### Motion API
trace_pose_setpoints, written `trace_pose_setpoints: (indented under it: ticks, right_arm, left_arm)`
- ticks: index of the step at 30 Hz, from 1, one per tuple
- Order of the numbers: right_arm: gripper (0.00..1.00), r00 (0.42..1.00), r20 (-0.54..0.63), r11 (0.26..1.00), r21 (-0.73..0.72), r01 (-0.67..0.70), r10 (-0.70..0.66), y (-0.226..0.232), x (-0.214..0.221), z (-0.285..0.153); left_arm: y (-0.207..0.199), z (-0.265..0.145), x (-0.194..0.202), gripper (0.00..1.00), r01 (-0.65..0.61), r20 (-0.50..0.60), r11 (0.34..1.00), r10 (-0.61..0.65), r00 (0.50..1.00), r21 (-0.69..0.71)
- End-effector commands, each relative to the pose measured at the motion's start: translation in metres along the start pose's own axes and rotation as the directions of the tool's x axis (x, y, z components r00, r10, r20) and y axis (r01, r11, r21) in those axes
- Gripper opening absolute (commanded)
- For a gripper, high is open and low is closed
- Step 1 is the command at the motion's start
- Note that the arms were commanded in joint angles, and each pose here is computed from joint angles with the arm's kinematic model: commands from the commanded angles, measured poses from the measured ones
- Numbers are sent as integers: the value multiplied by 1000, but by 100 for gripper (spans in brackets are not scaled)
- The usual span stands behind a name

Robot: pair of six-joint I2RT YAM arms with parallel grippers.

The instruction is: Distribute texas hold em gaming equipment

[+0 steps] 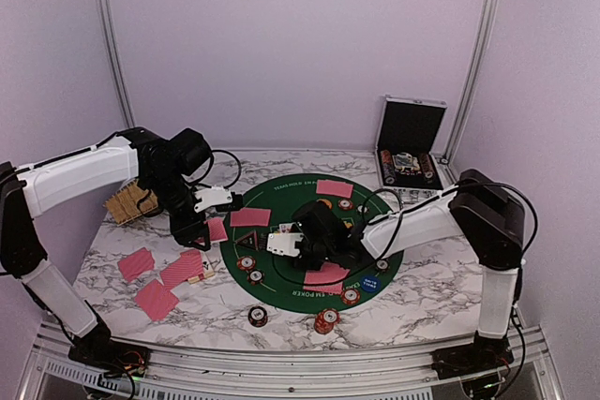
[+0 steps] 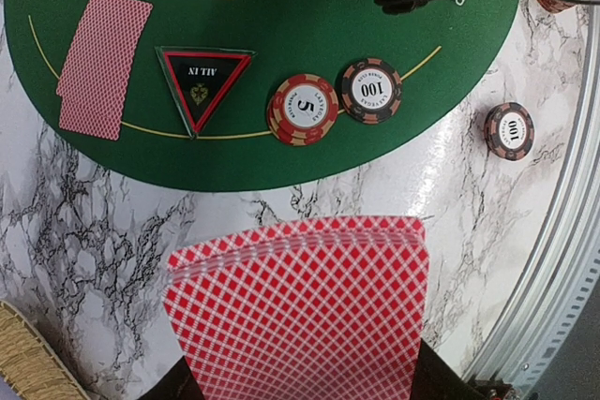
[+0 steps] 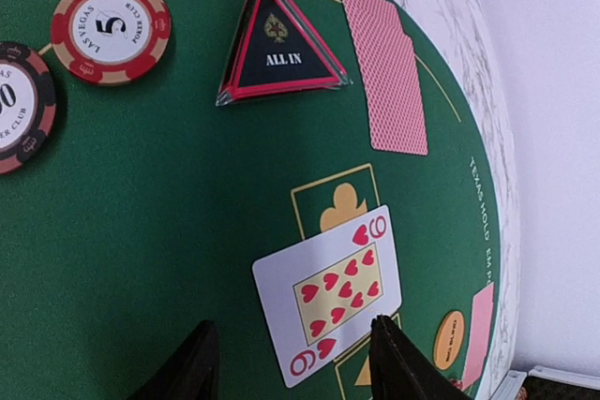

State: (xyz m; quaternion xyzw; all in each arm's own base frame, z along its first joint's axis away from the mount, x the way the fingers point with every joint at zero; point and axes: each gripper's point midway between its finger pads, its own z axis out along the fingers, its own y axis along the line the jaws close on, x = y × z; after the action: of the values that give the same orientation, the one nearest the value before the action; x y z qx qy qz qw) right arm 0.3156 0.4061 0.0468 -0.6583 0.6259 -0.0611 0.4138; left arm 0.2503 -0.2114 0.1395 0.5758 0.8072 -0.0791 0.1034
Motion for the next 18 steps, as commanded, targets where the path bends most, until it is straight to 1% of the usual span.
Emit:
trace_pose_setpoints:
  ticks: [1,3,5,7,10,11,12,13,14,16,18]
  right_arm:
    - [54,978,89,982,4,-190,189,-49,-19,-26]
    - [57,935,142,945,-12,-328,326,-75,-21,-38]
    - [59,872,198,892,-31,-451,448,-101,-19,-53]
    - [59,797,251,831,-71,-551,550,-122,-18,-71]
    - [62,656,296,712,-154,-685,694,-142,-15,-93]
    - [64,597,301,662,-207,-720,744,-144,-18,-101]
    - [68,544,303,616,-249,-747,782,-148,-20,-109]
    - [88,477,300,556,-296,-777,826,-153,-20,-117]
    - [98,400,288,486,-366,-794,870,-155,-21,-123]
    - [99,248,241,342,-545,-765,938,-157,-23,-135]
    - [99,151,151,213,-666,-714,977,-154,-28,-135]
  left_arm:
    - [-3,-6,-1,60,9,3,1000,-9,1000,21]
    - [-3,-7,-1,60,10,5,1000,-11,1000,21]
    - [-2,-7,-2,60,13,6,1000,-13,1000,22]
    - [-3,-7,-3,60,13,9,1000,-14,1000,24]
    - [-2,-7,-5,60,12,10,1000,-12,1000,27]
    - [-2,-6,-6,59,10,11,1000,-10,1000,28]
    - [-2,-7,-7,59,9,13,1000,-10,1000,29]
    - [-1,-7,-8,60,6,15,1000,-6,1000,30]
    - [-1,-7,-9,60,5,18,1000,-5,1000,31]
    - [0,-8,-12,60,-4,25,1000,3,1000,31]
    - [-1,-9,-15,61,-9,35,999,7,999,35]
